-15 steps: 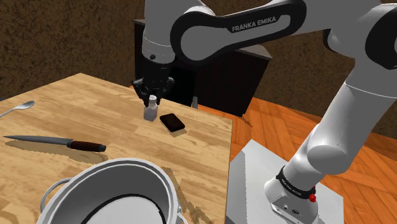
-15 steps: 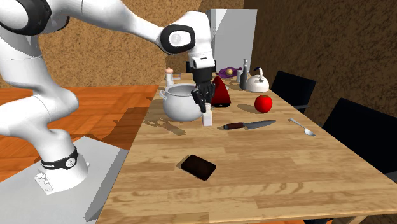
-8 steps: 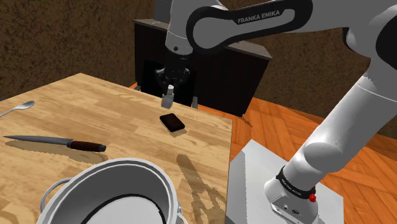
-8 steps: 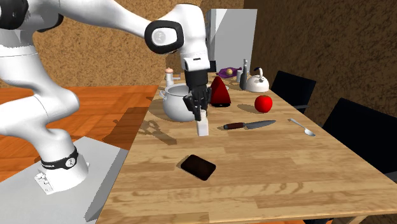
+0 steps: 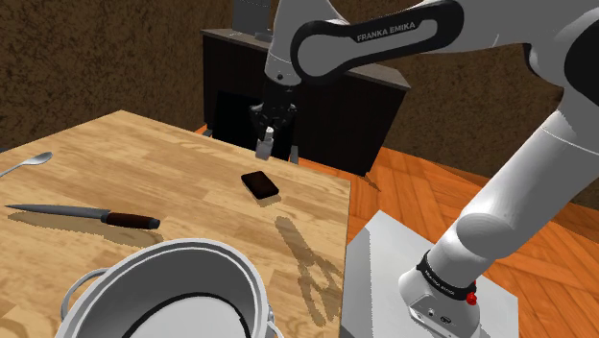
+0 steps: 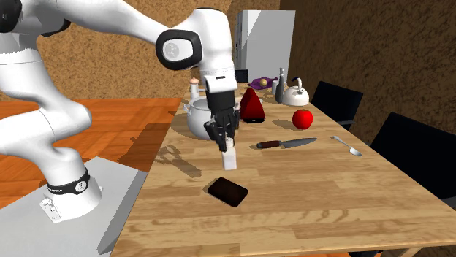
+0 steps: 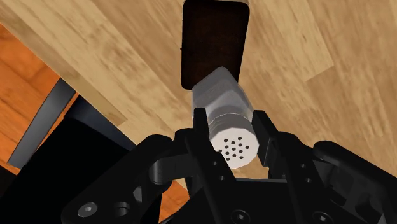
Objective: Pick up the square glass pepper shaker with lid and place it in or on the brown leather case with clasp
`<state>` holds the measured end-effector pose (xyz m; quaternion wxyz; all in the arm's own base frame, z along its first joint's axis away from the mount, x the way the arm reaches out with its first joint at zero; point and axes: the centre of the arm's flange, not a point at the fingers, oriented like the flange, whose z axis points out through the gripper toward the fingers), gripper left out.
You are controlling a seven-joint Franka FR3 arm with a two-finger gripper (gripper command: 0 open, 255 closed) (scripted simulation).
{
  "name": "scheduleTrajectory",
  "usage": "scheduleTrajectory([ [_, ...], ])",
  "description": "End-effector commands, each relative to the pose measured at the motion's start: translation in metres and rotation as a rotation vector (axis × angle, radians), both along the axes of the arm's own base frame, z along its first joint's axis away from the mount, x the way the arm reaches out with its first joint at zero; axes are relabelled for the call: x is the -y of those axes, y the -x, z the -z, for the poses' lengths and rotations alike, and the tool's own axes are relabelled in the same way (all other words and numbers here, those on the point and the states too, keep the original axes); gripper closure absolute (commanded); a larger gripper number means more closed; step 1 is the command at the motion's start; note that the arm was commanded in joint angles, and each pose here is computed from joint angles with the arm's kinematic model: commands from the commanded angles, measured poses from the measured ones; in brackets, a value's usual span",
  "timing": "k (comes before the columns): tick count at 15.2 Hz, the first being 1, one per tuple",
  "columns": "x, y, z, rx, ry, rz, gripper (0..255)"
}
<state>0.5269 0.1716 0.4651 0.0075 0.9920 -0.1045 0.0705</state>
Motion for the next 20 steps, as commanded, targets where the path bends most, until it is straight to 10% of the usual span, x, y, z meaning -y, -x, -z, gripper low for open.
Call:
scheduleTrajectory([
  [1,0.001,0.0,0.011,0.0,0.0,-0.001,255],
  [20,0.001,0.0,0.084,0.0,0.0,-0.001,255],
])
